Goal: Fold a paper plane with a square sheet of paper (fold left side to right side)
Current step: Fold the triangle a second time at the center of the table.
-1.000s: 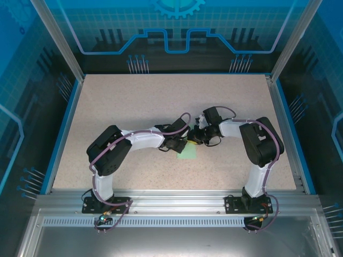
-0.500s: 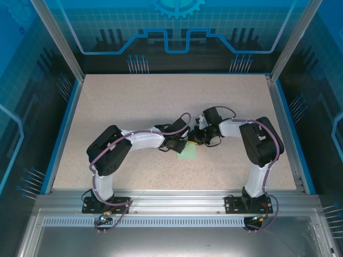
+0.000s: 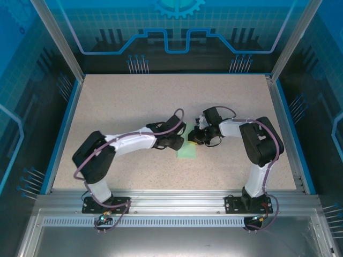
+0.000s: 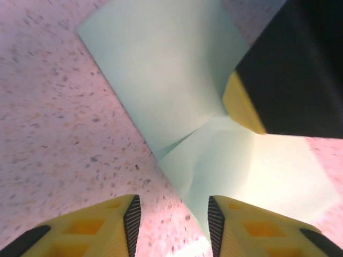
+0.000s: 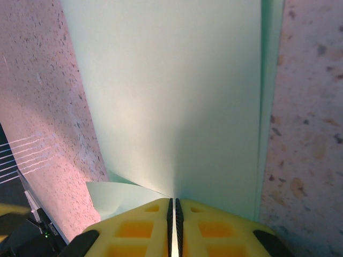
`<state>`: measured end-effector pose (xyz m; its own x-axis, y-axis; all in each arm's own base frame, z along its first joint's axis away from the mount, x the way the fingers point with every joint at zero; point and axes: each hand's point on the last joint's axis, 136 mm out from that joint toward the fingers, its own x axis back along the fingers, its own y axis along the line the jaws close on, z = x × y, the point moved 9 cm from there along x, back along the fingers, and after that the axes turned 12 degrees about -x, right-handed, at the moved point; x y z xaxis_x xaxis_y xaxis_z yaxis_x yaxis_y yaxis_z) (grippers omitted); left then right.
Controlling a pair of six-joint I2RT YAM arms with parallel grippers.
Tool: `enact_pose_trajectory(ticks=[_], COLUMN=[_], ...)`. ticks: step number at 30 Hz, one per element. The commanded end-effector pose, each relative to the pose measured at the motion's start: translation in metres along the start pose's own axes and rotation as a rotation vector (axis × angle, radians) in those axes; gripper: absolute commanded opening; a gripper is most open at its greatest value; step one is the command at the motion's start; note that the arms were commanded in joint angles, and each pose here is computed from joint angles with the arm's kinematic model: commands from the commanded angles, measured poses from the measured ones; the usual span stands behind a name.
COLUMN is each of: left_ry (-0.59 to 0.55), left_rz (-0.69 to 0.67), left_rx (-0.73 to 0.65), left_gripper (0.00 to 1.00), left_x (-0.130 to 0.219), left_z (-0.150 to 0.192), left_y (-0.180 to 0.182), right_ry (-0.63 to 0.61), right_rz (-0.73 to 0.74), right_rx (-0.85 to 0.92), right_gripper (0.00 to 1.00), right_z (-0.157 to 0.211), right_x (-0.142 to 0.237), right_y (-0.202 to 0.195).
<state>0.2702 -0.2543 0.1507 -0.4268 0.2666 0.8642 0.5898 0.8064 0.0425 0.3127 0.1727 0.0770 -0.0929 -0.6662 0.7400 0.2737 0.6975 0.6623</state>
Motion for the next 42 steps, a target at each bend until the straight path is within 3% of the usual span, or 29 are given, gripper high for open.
enact_pose_trajectory(ticks=[1, 7, 13, 22, 42], left_ry=[-0.026, -0.109, -0.07, -0.017, 0.083], left_rz=[0.052, 0.351, 0.457, 0.515, 0.396], left_rx=[0.049, 0.105, 0.127, 0.117, 0.141], left_gripper=[0.45, 0.46, 0.46, 0.46, 0.45], left_x=[0.026, 0.031, 0.006, -0.021, -0.041], left_z=[0.008, 0.015, 0.016, 0.013, 0.047], left_y=[0.002, -0.023, -0.037, -0.045, -0.035], right_ry=[0.014, 0.016, 0.02, 0.024, 0.031], right_rz=[0.121, 0.115, 0.12, 0.118, 0.132], right_rx=[-0.063, -0.061, -0.058, -0.06, -0.055], right_gripper=[0.13, 0.14, 0.14, 0.14, 0.14], right_z=[0.002, 0.001, 0.002, 0.001, 0.002], right_x=[-0.008, -0.008, -0.008, -0.007, -0.007], right_y=[-0.028, -0.027, -0.027, -0.026, -0.027])
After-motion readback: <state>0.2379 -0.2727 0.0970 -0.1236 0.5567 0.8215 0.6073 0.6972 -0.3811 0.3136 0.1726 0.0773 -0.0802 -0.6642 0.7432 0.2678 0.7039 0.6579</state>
